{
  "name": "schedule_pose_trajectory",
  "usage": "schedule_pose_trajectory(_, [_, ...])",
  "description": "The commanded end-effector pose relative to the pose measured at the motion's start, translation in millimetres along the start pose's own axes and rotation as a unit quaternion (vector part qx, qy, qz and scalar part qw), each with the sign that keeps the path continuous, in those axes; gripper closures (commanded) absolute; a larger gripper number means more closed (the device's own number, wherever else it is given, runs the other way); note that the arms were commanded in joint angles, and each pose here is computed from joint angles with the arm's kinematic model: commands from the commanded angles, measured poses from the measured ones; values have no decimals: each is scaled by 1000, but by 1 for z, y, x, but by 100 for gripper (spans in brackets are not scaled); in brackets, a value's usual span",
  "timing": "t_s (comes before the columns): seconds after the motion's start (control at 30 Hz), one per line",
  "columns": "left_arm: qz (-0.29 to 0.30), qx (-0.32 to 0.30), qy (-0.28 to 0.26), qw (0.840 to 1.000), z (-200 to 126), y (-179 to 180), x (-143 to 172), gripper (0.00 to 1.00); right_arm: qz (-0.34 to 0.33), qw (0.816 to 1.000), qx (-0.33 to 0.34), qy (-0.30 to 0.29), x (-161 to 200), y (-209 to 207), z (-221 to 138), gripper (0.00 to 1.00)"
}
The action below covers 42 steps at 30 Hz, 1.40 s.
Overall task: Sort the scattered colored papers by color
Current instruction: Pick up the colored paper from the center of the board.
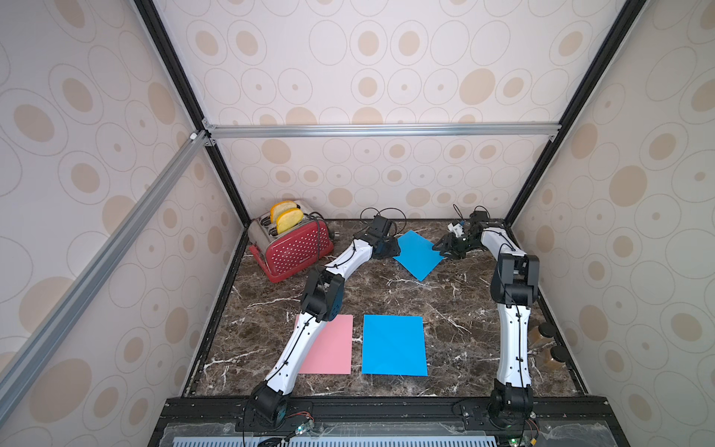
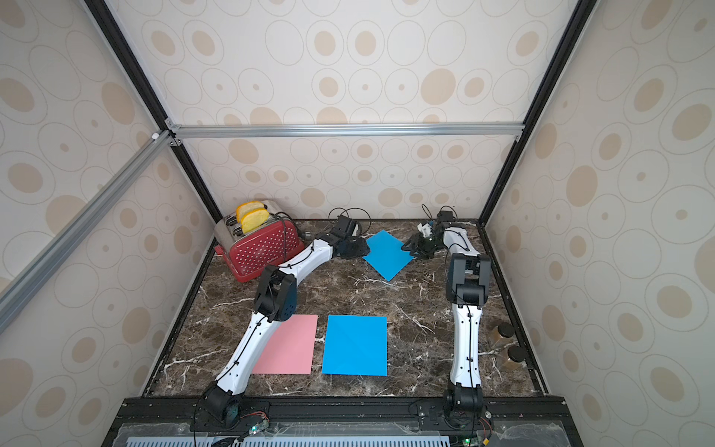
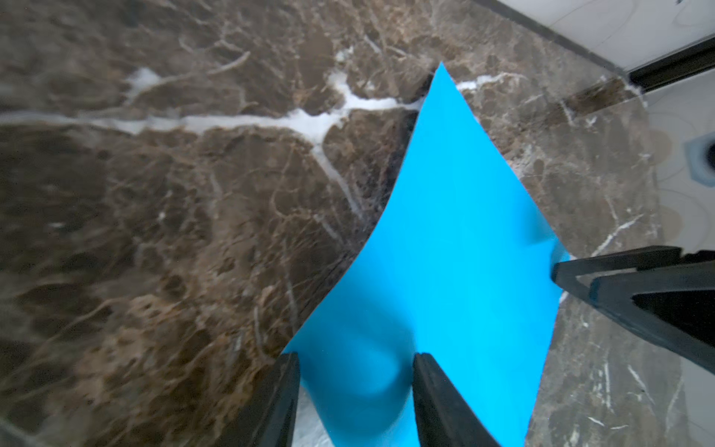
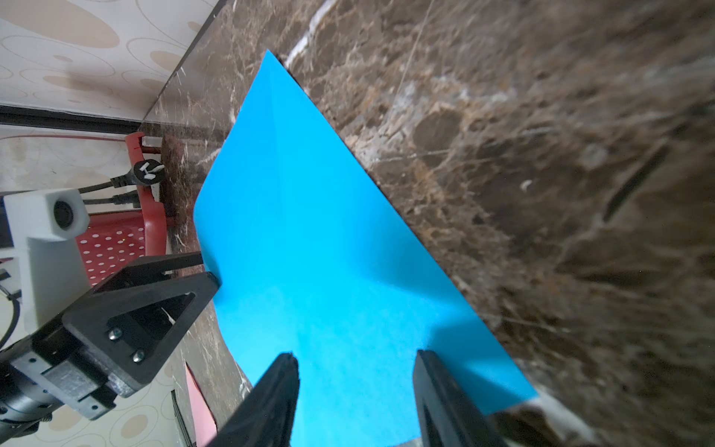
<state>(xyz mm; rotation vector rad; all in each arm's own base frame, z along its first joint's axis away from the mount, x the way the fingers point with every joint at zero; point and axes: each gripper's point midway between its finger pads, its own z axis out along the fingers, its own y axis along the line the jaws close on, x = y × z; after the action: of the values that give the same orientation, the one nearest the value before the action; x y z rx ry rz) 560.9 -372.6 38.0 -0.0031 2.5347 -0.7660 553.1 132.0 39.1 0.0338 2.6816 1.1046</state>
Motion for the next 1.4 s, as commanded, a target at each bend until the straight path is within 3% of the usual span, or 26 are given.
schedule_pose_trajectory(0.0, [-37, 30, 50, 998, 20, 1, 33, 49, 63, 995, 37, 66, 43, -36, 27, 46])
schedule_pose_trajectory(0.13, [-85, 141, 12, 986, 18, -28, 7, 47, 63, 995, 37, 65, 42, -36, 27, 46])
schedule_pose_trajectory(0.37, [-170, 306, -74, 934, -11, -66, -57, 43, 64, 995, 37, 65, 43, -37, 27, 46])
schedule_pose_trajectory(0.5, [-209, 342, -106, 910, -28, -71, -82, 45, 65, 995, 35, 62, 41, -36, 27, 46])
schedule_pose_trajectory(0.7, [-263, 380, -120, 879, -40, -72, -90, 44, 67, 995, 34, 62, 41, -38, 29, 46])
schedule_pose_trajectory(0.87, [-242, 337, -88, 905, -22, -63, -71, 48, 67, 995, 34, 64, 43, -39, 30, 46])
schedule_pose_trajectory(1.07, [-179, 245, -34, 952, -16, -49, -37, 59, 67, 995, 34, 61, 41, -38, 30, 46])
schedule_pose_trajectory(1.2, [-136, 204, -13, 969, -20, -44, -29, 66, 67, 996, 33, 57, 38, -36, 29, 46])
schedule_pose_trajectory(1.37, [-106, 173, -6, 979, -25, -40, -27, 79, 61, 996, 35, 57, 36, -33, 25, 46])
